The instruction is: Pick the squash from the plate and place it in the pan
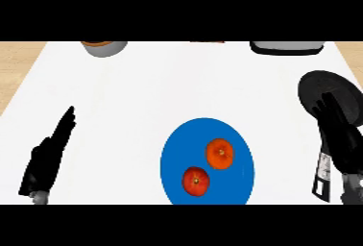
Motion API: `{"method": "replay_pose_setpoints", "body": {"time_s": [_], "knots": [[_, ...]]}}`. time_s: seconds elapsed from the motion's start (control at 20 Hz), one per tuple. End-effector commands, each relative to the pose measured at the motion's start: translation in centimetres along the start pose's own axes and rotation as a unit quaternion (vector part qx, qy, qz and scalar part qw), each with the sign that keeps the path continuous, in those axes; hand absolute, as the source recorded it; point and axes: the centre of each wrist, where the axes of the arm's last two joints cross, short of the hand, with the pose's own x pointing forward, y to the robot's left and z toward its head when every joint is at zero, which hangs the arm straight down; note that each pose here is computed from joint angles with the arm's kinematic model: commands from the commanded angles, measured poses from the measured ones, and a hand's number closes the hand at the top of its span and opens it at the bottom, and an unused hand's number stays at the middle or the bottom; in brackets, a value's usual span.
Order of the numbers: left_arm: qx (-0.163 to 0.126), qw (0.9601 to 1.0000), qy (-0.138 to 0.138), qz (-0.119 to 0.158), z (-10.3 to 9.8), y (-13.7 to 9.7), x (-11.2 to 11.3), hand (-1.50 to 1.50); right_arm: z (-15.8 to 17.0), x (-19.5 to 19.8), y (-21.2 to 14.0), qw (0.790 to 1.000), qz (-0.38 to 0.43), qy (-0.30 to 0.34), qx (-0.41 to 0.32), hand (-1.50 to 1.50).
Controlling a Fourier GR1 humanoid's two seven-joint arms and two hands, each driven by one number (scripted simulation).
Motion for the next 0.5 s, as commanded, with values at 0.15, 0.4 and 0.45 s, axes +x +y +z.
{"method": "replay_pose_setpoints", "body": {"time_s": [0.15, 0.4, 0.45], "knots": [[-0.015, 0.9938, -0.056, 0.094, -1.8, -1.7, 3.9, 0.0, -3.1, 7.9, 9.6, 0.935, -0.091, -0.155, 0.306, 1.5], [-0.019, 0.9841, -0.06, 0.166, -2.9, -2.1, 5.1, 0.0, -5.4, 9.9, 7.3, 0.887, 0.04, -0.26, 0.379, 1.5], [-0.014, 0.983, -0.06, 0.173, -3.1, -1.2, 4.9, 0.0, -5.3, 10.3, 7.0, 0.871, 0.049, -0.289, 0.395, 1.5]]}}
